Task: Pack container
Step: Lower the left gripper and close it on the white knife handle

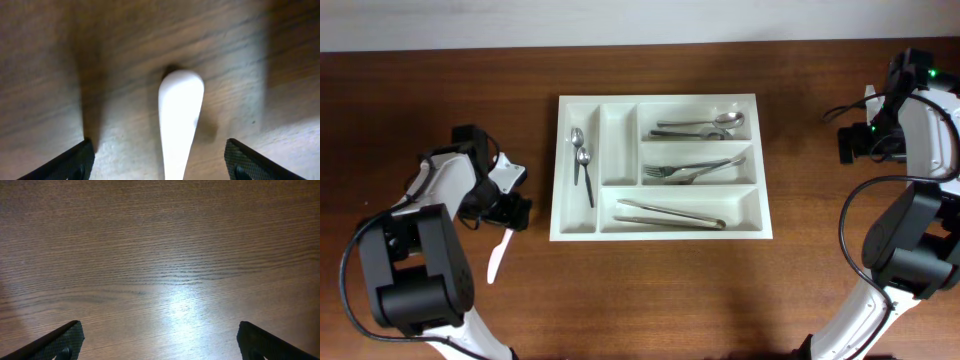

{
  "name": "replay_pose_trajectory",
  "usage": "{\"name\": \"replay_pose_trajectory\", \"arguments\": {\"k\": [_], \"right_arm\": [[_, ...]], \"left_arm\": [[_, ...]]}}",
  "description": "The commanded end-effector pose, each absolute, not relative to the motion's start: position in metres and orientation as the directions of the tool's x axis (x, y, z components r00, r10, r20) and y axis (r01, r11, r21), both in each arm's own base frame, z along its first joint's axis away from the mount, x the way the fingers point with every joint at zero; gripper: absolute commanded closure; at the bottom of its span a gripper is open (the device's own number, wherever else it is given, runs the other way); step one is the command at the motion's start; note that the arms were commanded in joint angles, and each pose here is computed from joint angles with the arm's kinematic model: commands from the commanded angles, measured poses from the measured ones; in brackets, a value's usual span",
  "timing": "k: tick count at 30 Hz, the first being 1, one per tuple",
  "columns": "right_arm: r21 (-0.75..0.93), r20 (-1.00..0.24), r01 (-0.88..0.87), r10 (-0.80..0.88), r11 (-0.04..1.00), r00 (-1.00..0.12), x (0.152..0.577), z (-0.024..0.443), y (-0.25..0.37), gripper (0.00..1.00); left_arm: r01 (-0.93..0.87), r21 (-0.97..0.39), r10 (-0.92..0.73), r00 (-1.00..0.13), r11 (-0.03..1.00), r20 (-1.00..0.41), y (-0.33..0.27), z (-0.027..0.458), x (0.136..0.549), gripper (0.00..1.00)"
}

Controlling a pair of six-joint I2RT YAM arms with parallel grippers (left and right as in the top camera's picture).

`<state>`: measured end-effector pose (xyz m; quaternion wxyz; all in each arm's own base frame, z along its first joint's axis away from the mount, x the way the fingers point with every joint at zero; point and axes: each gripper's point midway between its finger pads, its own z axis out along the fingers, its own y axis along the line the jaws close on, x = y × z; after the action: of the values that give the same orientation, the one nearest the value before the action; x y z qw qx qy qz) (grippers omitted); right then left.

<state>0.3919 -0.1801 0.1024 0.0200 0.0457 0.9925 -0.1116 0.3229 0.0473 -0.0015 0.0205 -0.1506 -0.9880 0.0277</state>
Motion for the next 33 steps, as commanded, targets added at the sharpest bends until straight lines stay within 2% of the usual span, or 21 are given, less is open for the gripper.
{"name": "replay_pose_trajectory", "arguments": {"k": [1,2,3,8,11,33], "right_arm": [[-0.233,-0.049,0.096,0.087,0.968,-0.995,0.389,0.105,-0.183,0.01],[-0.233,-0.049,0.096,0.087,0.968,-0.995,0.389,0.105,-0.183,0.01],[-0.233,-0.049,0.096,0.087,0.968,-0.995,0.389,0.105,-0.183,0.01],[-0.233,-0.049,0.095,0.086,0.968,-0.995,0.389,0.105,-0.183,0.01],[-0.233,-0.049,0.096,0.087,0.968,-0.995,0.389,0.105,-0.183,0.01],[-0.233,-0.049,0.096,0.087,0.968,-0.995,0.389,0.105,-0.183,0.01]], "left_arm": [[0.248,-0.131,0.263,-0.958,0.96,0.114,0.046,-0.022,0.293,0.13],[0.242,-0.132,0.258,-0.959,0.961,0.117,0.047,-0.023,0.291,0.13],[0.24,-0.132,0.255,-0.96,0.962,0.117,0.048,-0.023,0.291,0.08],[0.238,-0.13,0.253,-0.96,0.963,0.116,0.05,-0.023,0.291,0.07],[0.24,-0.123,0.254,-0.96,0.963,0.115,0.05,-0.023,0.292,0.02],[0.25,-0.047,0.255,-0.956,0.967,0.147,0.065,-0.025,0.29,0.01]]}}
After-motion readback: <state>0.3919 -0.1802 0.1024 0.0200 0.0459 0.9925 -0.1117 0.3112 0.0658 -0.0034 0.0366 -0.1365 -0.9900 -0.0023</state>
